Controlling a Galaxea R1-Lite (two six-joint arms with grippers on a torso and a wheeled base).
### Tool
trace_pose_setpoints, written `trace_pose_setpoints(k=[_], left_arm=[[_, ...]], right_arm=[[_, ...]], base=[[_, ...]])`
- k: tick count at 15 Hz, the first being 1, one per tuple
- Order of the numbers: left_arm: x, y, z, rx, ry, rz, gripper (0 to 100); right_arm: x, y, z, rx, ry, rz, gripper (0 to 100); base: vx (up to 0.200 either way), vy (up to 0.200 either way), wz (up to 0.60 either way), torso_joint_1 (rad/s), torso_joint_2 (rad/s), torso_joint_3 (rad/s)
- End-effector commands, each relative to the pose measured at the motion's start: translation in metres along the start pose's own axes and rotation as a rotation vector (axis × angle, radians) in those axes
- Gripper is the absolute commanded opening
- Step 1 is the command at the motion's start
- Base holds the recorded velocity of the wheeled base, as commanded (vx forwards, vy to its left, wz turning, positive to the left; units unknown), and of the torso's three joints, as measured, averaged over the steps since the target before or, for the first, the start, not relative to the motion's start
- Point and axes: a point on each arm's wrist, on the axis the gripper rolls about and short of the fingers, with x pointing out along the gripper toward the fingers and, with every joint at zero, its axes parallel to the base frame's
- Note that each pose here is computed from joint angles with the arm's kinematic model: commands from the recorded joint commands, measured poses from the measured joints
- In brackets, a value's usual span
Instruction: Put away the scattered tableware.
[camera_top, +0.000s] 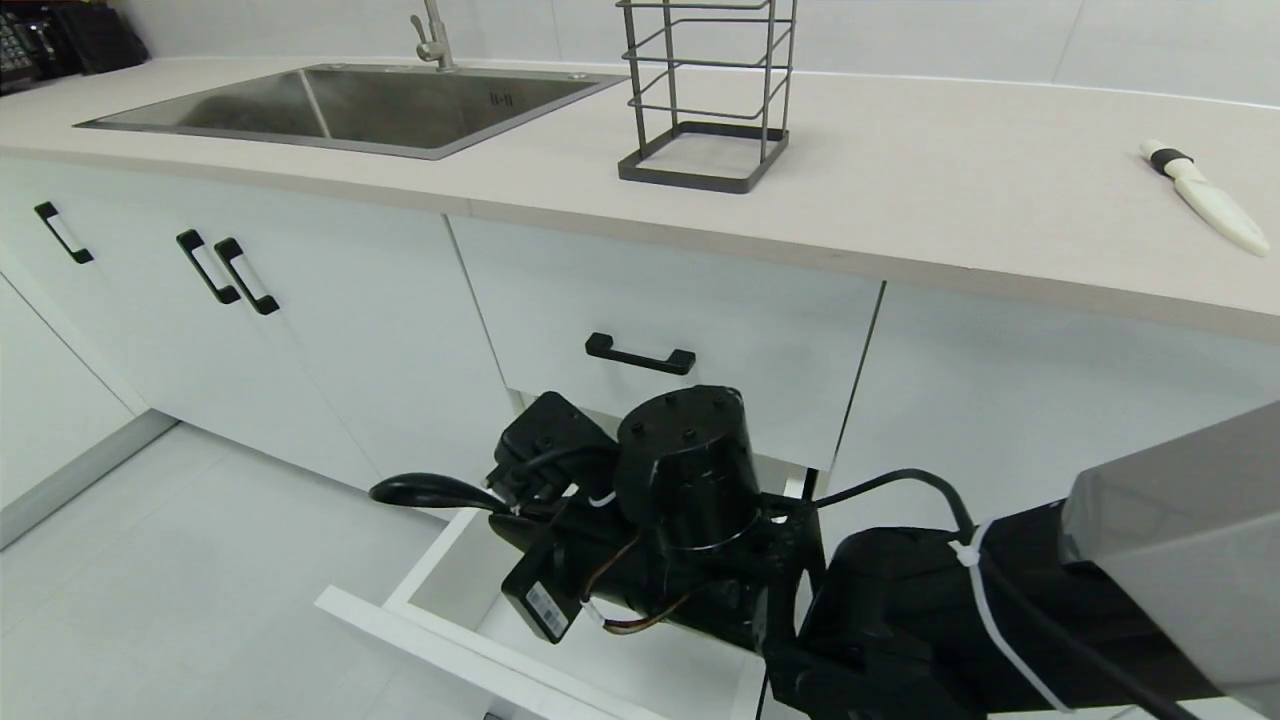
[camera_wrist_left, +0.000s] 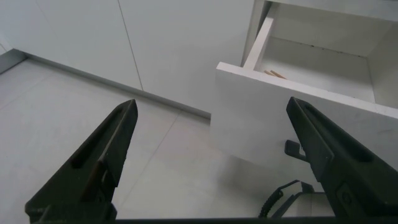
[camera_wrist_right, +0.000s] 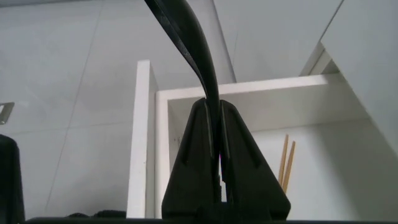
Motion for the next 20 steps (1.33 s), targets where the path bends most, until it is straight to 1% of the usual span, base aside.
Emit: trace_pose_setpoints(k=[1, 2, 5, 10, 14, 18, 20], left_arm=[[0.0, 0.0, 0.0, 0.0, 0.0, 0.001, 100], [0.0, 0.0, 0.0, 0.0, 0.0, 0.001, 100], [0.0, 0.0, 0.0, 0.0, 0.0, 0.001, 100], [0.0, 0.0, 0.0, 0.0, 0.0, 0.001, 100], [0.0, 0.0, 0.0, 0.0, 0.0, 0.001, 100], [0.0, 0.0, 0.0, 0.0, 0.0, 0.001, 100], [0.0, 0.0, 0.0, 0.0, 0.0, 0.001, 100]], right_arm=[[0.017, -0.001, -0.014, 0.001, 0.025, -0.005, 0], [0.022, -0.006, -0.014, 0.003, 0.018, -0.017, 0], [0.032, -0.01, -0.02, 0.004, 0.042, -0.074, 0], [0.043, -0.033, -0.051, 0.012, 0.122, -0.176, 0], [0.047, -0.034, -0.063, 0.01, 0.159, -0.198, 0], [0.051, -0.044, -0.079, 0.013, 0.196, -0.224, 0], [0.054, -0.045, -0.086, 0.012, 0.211, -0.225, 0]], base=[[0.0, 0.0, 0.0, 0.0, 0.0, 0.0], [0.0, 0.0, 0.0, 0.0, 0.0, 0.0], [0.0, 0.0, 0.0, 0.0, 0.0, 0.0], [0.0, 0.0, 0.0, 0.0, 0.0, 0.0], [0.0, 0.0, 0.0, 0.0, 0.0, 0.0], [0.0, 0.0, 0.0, 0.0, 0.0, 0.0], [0.0, 0.0, 0.0, 0.0, 0.0, 0.0]])
